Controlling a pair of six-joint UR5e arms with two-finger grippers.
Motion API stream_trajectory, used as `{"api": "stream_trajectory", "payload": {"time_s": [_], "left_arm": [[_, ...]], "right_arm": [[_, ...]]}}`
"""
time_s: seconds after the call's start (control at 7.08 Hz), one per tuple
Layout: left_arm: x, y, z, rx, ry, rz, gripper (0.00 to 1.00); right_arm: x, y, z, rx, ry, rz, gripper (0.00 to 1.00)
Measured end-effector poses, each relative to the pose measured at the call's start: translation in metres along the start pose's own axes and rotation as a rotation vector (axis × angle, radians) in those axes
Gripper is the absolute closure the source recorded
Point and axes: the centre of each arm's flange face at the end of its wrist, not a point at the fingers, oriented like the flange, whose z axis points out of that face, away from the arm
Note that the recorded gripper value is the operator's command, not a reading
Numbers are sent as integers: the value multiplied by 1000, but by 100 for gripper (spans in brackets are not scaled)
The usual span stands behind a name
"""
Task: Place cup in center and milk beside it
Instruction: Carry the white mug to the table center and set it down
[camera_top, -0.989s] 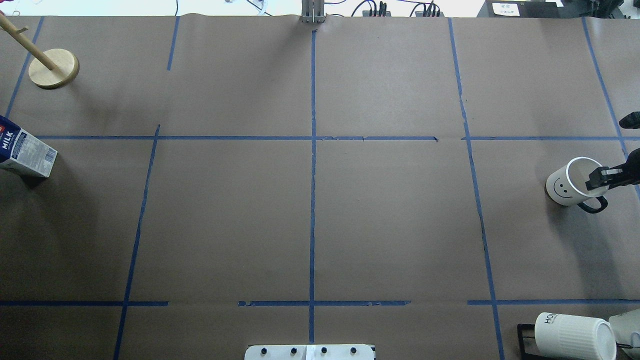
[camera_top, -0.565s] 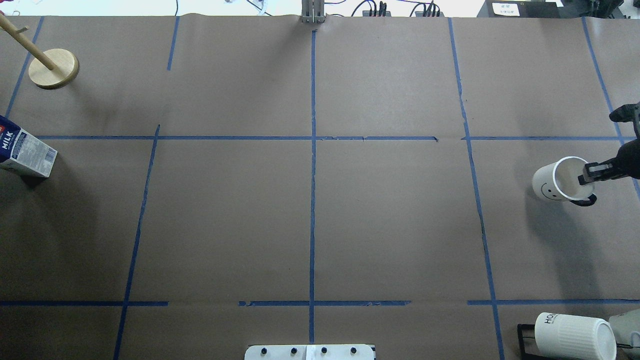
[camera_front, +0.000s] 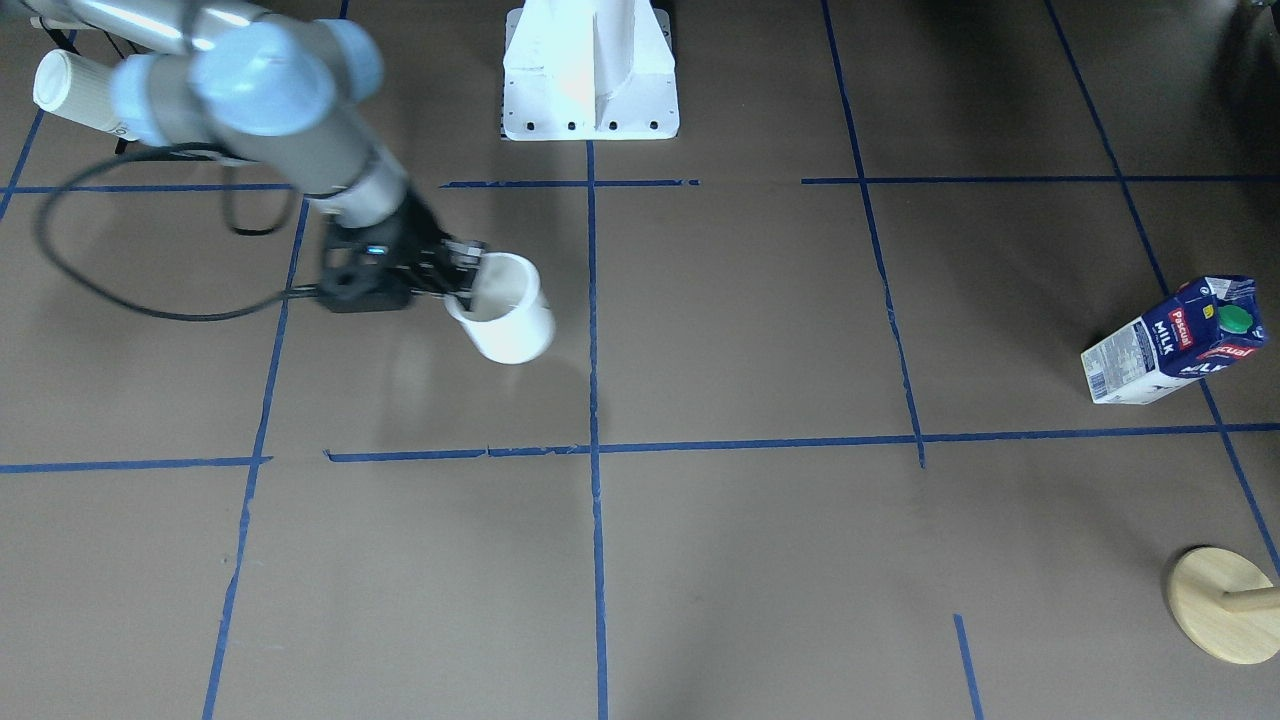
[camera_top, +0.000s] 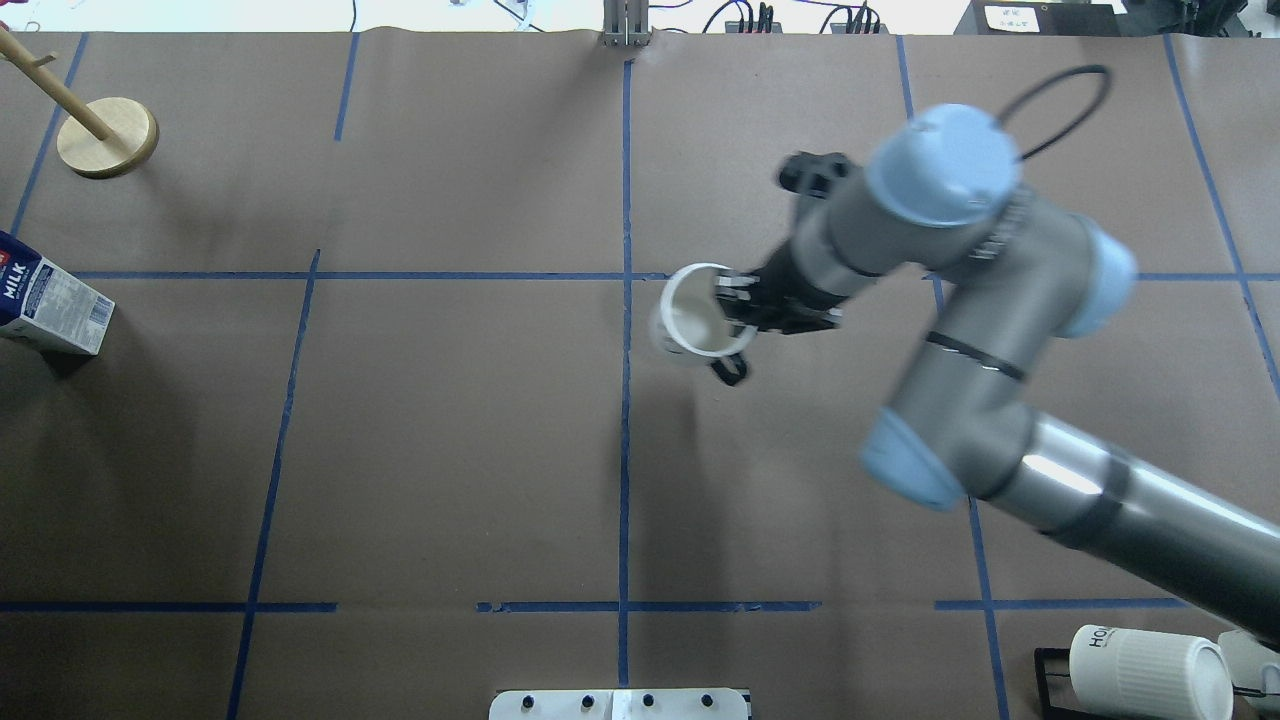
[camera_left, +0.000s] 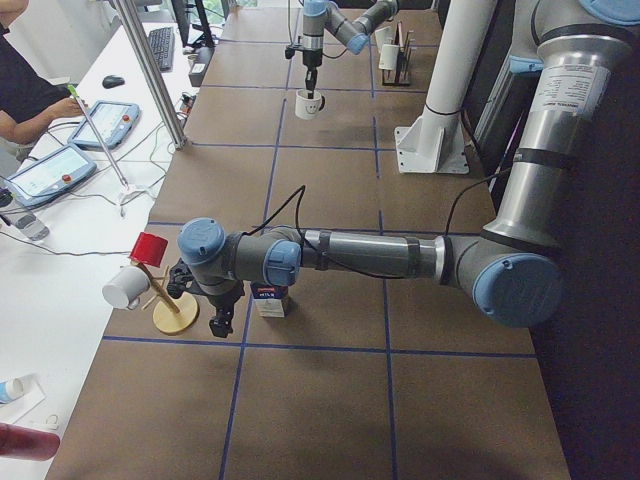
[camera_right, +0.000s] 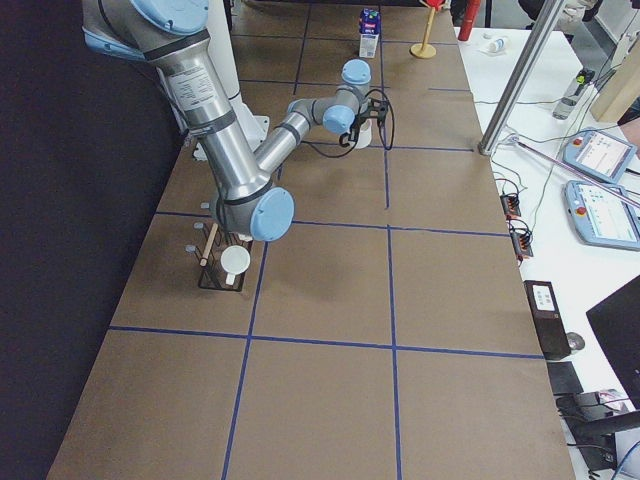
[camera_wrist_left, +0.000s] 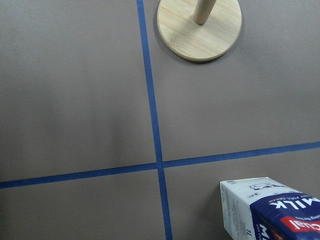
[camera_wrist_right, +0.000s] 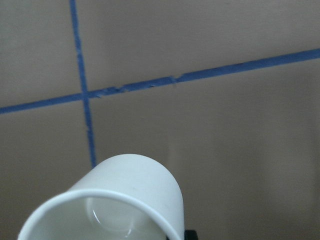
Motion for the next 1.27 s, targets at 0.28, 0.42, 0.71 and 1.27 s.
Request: {"api": "stream_trajectory", "payload": {"time_s": [0.28,0.42,0.71,1.27], "left_arm": [[0,0,-1,2,0,1,0],[1,0,-2,4,0,3,0],[12,-4,-11,20,6,10,0],[63,-21,-19,39,29,-135,0]], "right_arm": [[-56,-12,30,26,41,73,100],[-58,-18,38,48,62,87,100],[-52,-25,50,75,94,99,1],[-30,-26,28,74,70,95,0]]}}
